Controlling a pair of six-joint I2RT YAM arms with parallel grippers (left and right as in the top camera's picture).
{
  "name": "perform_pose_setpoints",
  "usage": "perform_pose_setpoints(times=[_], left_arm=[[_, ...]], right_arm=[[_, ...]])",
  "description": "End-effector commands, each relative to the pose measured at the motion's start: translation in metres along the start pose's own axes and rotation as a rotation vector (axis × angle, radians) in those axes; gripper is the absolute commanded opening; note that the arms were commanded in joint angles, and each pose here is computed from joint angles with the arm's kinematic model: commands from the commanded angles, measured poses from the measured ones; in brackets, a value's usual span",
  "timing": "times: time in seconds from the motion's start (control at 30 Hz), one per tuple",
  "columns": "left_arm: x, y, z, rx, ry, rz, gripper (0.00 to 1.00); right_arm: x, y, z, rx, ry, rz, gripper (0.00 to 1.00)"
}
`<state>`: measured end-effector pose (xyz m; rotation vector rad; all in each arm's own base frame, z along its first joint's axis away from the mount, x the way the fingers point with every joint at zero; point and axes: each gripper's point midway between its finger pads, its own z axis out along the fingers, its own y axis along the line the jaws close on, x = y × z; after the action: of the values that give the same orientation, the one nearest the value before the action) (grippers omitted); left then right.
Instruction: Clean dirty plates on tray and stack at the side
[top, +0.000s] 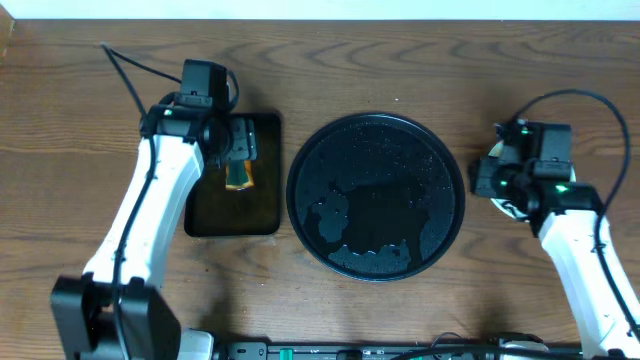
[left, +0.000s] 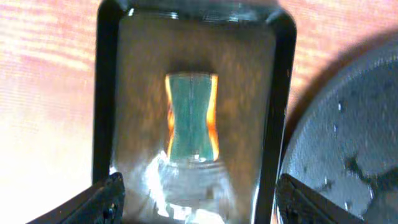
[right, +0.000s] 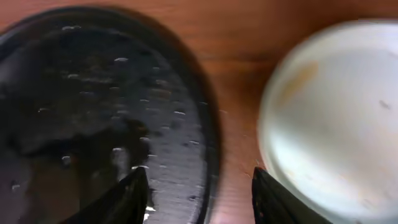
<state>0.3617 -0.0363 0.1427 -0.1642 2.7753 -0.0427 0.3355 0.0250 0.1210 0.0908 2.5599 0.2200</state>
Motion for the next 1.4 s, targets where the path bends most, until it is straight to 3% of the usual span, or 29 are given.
perform_pose_setpoints(times=[0.0, 0.13, 0.23, 0.3, 0.33, 0.53, 0.67, 0.8, 1.37], left_arm=[[0.019, 0.007, -0.014, -0.023, 0.058, -0.028, 0.78], [0.053, 0.013, -0.021, -0.051, 0.190, -0.069, 0.78], [0.068, 0.015, -0.030, -0.052, 0.235, -0.067, 0.78], [0.071, 0.014, -0.038, -0.036, 0.214, -0.069, 0.78], [0.072, 0.014, -0.041, -0.032, 0.199, -0.069, 0.78], [0.088, 0.019, -0.071, 0.036, -0.057, -0.054, 0.79], [0.104, 0.024, -0.109, 0.106, -0.356, -0.025, 0.79], [0.115, 0.028, -0.145, 0.147, -0.528, -0.029, 0.79], [0.125, 0.030, -0.153, 0.153, -0.553, -0.029, 0.80]], right_arm=[[-0.025, 0.033, -0.014, -0.050, -0.074, -0.148, 0.58], [-0.009, 0.042, -0.014, -0.056, -0.011, -0.199, 0.66], [0.017, 0.034, -0.017, -0.028, 0.093, -0.122, 0.72], [0.024, 0.031, -0.025, -0.008, 0.111, -0.116, 0.96], [0.026, 0.031, -0.028, -0.008, 0.112, -0.118, 0.99], [0.034, 0.023, -0.074, 0.048, -0.040, -0.120, 0.99], [0.046, 0.024, -0.105, 0.028, -0.207, -0.140, 0.99], [0.053, 0.022, -0.121, 0.018, -0.264, -0.140, 0.99], [0.061, 0.024, -0.120, 0.001, -0.231, -0.142, 0.99]])
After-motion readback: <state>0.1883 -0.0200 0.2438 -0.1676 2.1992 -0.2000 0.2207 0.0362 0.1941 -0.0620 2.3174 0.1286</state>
